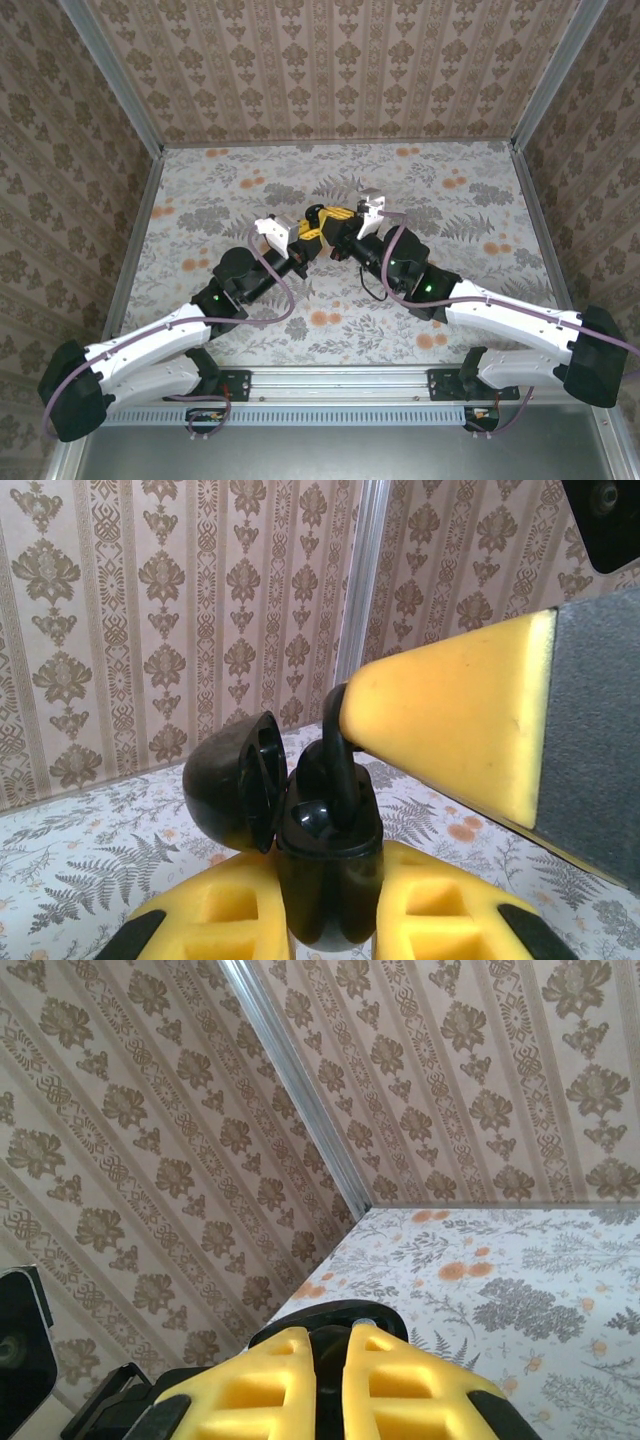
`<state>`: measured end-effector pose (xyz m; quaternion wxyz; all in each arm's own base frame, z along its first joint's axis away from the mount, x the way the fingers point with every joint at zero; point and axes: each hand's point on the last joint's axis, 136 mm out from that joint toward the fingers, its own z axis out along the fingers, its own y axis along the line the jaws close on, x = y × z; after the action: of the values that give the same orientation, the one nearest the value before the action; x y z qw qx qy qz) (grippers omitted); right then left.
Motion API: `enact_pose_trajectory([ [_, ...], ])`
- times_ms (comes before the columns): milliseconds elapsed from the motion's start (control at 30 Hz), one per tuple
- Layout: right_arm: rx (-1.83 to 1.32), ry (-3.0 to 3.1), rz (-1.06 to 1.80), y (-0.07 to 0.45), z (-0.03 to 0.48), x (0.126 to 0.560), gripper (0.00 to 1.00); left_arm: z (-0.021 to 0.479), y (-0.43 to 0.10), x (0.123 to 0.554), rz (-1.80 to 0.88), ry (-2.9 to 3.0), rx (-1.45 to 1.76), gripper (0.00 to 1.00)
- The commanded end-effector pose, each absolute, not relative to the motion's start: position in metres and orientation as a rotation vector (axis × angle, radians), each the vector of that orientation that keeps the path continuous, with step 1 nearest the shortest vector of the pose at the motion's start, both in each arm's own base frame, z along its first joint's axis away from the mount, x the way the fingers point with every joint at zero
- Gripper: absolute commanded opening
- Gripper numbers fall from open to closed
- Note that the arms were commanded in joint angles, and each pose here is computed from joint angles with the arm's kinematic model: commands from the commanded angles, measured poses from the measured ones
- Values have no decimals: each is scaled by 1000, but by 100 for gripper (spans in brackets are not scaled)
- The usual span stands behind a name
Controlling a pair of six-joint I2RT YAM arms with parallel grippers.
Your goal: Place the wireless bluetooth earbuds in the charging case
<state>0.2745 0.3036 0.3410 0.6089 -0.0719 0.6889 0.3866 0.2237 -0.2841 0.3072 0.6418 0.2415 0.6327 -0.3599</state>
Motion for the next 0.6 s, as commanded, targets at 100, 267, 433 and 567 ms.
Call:
enact_pose_trajectory([
  [100, -163, 1598, 987, 307, 342, 263, 10, 335, -281, 226, -841, 1361, 487, 0],
  [267, -187, 1622, 990, 309, 336, 260, 10, 335, -281, 226, -832, 1359, 489, 0],
  [433, -235, 1644, 988, 312, 332, 255, 10, 332, -281, 227, -828, 1364, 491, 0],
  [567, -281, 1659, 985, 316, 330, 252, 10, 331, -282, 227, -824, 1366, 496, 0],
])
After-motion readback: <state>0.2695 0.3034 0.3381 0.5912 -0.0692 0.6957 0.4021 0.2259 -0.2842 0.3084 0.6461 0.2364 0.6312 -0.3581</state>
